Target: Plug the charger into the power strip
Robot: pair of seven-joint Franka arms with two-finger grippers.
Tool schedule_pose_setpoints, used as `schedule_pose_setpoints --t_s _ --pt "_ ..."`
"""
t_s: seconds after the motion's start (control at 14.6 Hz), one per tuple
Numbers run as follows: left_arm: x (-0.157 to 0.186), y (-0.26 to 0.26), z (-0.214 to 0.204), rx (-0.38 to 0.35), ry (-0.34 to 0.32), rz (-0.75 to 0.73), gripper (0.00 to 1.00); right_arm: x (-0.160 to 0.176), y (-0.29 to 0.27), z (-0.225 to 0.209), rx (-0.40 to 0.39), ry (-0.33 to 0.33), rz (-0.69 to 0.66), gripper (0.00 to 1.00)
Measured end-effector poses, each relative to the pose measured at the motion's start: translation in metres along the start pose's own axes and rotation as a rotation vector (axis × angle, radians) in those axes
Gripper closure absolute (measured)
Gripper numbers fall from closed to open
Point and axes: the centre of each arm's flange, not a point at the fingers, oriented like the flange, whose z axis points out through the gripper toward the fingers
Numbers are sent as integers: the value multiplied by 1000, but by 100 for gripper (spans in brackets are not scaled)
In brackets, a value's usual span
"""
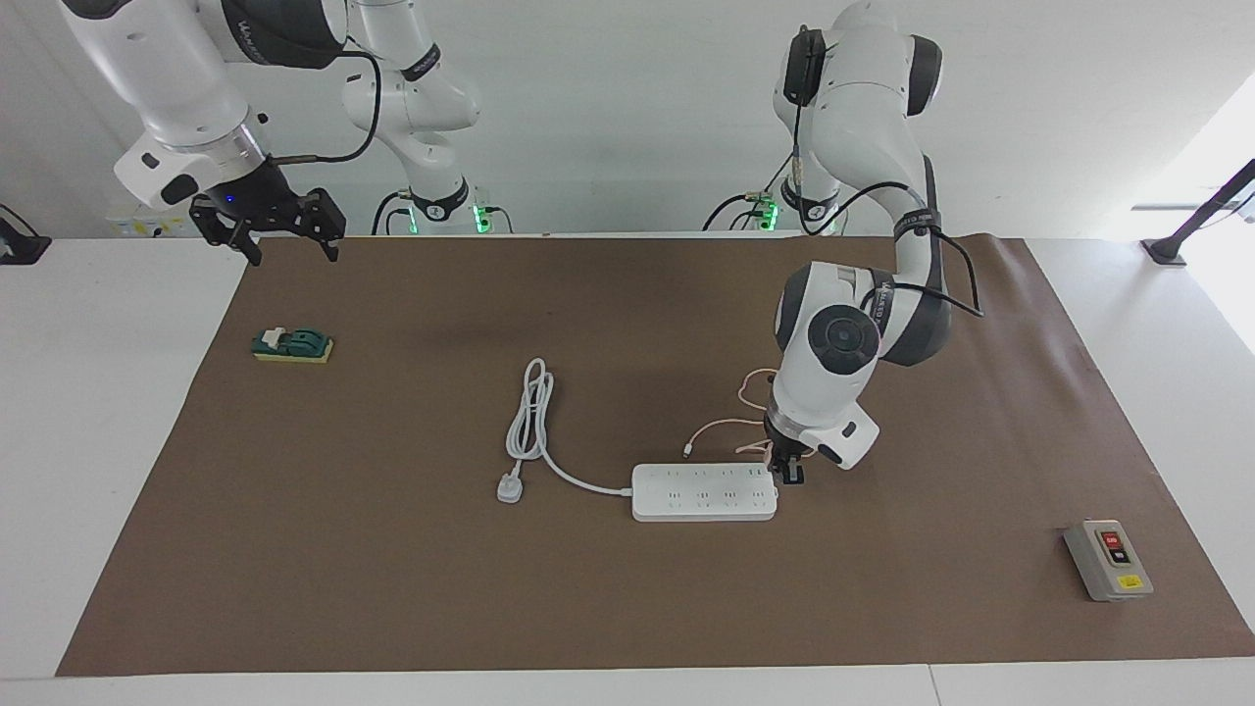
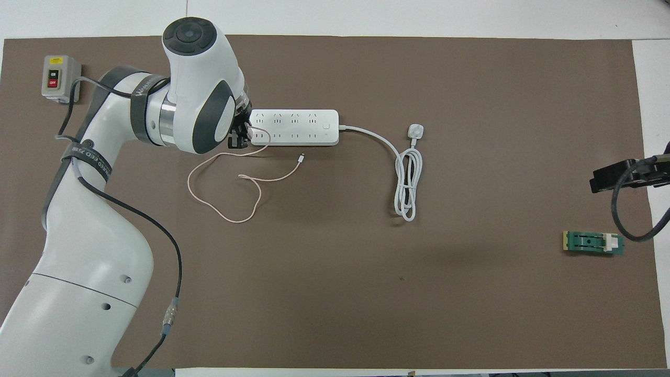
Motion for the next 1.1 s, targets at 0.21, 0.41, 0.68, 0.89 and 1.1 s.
schedule_pose_setpoints --t_s 0.21,0.41,0.68,0.89,1.1 --pt "-8 -1 3 -1 -2 -19 68 0 0 0 0 0 0 0" --pt "-21 -5 7 3 0 -24 68 0 0 0 0 0 0 0" --pt "-33 -9 12 8 3 -19 68 0 0 0 0 0 0 0" --pt "-34 -10 12 9 5 -19 68 0 0 0 0 0 0 0" --pt "-36 -10 13 9 5 -16 68 0 0 0 0 0 0 0"
